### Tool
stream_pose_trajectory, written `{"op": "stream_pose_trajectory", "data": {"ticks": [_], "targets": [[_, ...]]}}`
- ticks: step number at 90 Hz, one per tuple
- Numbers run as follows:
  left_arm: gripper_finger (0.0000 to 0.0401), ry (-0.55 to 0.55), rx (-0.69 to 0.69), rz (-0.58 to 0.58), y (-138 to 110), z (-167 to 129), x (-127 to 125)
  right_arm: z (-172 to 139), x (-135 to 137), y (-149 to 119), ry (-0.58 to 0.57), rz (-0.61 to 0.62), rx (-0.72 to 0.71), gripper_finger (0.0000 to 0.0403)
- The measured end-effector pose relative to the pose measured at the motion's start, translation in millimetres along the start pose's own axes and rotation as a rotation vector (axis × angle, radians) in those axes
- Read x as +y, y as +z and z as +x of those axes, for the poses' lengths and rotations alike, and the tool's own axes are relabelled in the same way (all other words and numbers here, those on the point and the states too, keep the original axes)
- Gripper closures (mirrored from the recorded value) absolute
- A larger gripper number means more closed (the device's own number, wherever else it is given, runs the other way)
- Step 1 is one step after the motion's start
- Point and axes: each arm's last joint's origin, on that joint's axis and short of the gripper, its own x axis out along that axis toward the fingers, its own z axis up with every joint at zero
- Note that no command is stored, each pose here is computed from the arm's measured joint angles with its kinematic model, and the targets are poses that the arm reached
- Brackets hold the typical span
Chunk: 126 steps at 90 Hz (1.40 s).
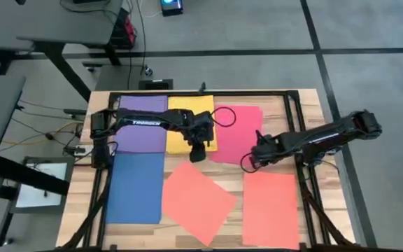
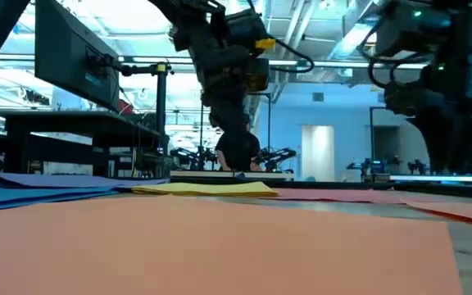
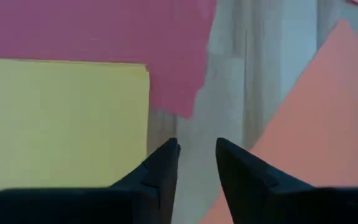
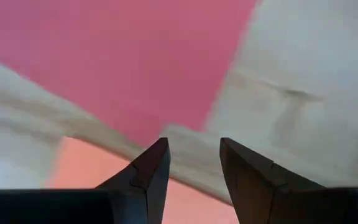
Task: Organize paper
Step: Stack the red paper on top of the red paper
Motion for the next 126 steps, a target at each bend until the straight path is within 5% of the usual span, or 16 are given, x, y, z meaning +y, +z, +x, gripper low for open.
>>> {"op": "stream_pose_trajectory", "data": {"ticks": [20,82,126], "targets": [[0.0377,-0.020,0.009,-0.018,0,19,0,16,2,-2,0.194,0.039,-0.036,0.0270],[0.0401,-0.041,0.100,0.046,-12,80,-6,25,-8,-19,0.129,0.047,-0.010,0.0270],[0.0401,0.028,0.052,0.100,-8,85,-3,36,-5,-15,0.083,0.168,-0.058,0.0270]]}}
